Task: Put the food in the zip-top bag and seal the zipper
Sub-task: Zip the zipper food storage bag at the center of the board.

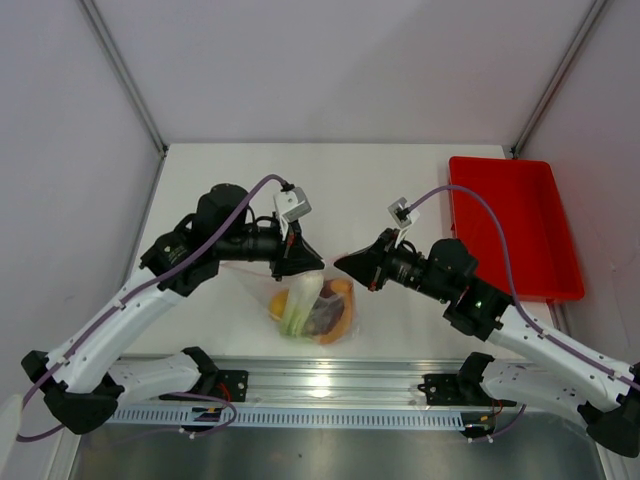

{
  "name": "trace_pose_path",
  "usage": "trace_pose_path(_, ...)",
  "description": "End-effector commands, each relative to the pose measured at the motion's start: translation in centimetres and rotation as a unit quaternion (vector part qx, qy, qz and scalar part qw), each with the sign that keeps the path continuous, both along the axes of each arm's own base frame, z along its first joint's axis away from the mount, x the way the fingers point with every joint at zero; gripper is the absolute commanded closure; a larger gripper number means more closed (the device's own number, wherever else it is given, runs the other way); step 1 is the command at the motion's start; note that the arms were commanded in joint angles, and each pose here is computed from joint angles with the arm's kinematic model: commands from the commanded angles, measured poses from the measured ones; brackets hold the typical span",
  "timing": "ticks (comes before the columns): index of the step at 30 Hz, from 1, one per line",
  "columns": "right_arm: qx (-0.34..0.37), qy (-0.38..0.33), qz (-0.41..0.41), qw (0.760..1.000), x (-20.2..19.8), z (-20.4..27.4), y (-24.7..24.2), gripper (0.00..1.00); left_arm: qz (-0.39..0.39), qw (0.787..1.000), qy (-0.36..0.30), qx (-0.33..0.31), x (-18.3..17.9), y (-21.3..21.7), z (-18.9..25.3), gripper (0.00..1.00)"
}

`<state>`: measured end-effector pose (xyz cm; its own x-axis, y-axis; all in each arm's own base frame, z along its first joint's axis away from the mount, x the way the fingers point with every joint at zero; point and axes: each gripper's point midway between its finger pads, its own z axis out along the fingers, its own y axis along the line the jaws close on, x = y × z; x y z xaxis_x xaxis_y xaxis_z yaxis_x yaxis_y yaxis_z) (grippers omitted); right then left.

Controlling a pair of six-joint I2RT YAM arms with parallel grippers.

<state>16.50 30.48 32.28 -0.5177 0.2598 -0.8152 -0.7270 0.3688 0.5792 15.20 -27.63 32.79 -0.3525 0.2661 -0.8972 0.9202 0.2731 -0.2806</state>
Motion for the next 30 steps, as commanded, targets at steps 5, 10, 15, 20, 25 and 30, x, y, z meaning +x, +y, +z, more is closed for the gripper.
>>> trace_pose_path(5,0.054,-0.052,-0.004,0.997,0.1,4.8,-1.0,1.0,0.035,0.999,-0.006,0.039,-0.6,2.9,-1.8,1.0)
trace_pose_path(10,-0.018,-0.042,0.059,0.997,0.0,2.5,1.1,1.0,0.029,0.999,-0.018,0.021,-1.0,2.9,-0.9,0.99)
trace_pose_path(15,-0.083,-0.063,0.129,0.986,-1.5,0.8,1.7,0.97,0.024,0.999,-0.024,0.012,-1.3,2.9,-0.3,0.99)
trace_pose_path(20,-0.11,-0.099,0.165,0.975,-2.1,0.9,1.6,0.72,0.022,0.999,-0.03,0.007,-1.4,3.0,0.2,0.99)
trace_pose_path(25,-0.124,-0.126,0.179,0.968,-2.2,1.1,1.2,0.66,0.023,0.999,-0.034,0.005,-1.3,3.0,0.5,1.0)
trace_pose_path(30,-0.115,-0.14,0.196,0.964,-2.3,1.5,1.1,0.66,0.015,0.999,-0.032,0.004,-1.5,2.8,0.5,1.0)
